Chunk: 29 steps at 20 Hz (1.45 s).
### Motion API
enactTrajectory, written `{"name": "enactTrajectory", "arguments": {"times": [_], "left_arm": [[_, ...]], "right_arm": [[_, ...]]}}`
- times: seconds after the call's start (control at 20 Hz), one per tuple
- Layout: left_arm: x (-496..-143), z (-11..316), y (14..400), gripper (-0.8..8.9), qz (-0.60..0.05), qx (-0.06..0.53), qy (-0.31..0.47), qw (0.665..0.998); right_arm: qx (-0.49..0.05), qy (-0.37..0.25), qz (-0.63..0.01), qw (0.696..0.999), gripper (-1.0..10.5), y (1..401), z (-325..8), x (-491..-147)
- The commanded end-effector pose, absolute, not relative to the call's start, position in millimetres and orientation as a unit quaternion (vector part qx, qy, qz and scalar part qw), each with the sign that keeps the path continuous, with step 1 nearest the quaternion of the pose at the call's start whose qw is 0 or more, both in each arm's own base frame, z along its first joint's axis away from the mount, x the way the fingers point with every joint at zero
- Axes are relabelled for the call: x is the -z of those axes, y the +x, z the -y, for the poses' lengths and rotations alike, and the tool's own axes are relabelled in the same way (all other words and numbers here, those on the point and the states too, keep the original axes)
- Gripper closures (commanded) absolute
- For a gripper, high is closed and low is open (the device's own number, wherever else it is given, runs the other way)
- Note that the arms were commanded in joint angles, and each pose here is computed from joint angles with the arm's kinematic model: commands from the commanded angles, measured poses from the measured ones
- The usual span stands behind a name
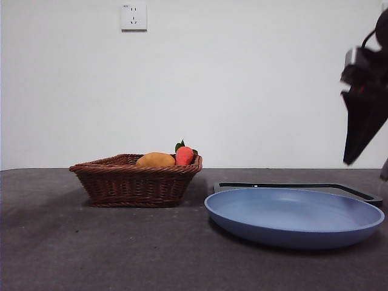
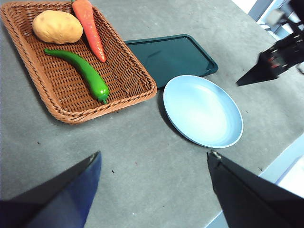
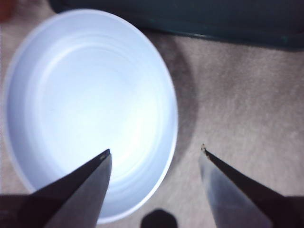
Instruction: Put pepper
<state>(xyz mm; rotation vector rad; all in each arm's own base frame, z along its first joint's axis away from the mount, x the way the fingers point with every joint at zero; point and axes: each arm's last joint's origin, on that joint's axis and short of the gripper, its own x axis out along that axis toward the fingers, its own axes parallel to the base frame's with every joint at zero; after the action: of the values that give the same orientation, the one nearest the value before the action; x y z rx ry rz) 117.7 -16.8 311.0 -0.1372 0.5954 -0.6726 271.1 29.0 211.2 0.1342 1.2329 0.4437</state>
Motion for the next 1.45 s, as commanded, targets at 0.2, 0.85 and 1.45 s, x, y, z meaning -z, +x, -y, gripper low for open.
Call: {"name": "enactTrajectory", "arguments": {"times": [0.2, 0.85, 1.45], "left_arm": [[-315.6, 16.8, 118.4, 4.23, -0.275, 0.328, -0.059, 0.902], [-316.1, 16.7, 118.9, 4.23, -0.274, 0.325, -0.060, 0.903], [-320.8, 45.2, 178.8, 4.24, -0.316, 0.286, -0.042, 0.904]], "right_arm": [[-0.205, 0.064, -0.598, 0.772, 6.2, 290.9, -33.0, -182.4], [-0.212, 0.061, -0.622, 0.751, 9.4, 299.6, -43.4, -156.0], [-0.202, 0.083, -0.531, 0.819, 9.4, 263.9, -37.3, -238.9]]}}
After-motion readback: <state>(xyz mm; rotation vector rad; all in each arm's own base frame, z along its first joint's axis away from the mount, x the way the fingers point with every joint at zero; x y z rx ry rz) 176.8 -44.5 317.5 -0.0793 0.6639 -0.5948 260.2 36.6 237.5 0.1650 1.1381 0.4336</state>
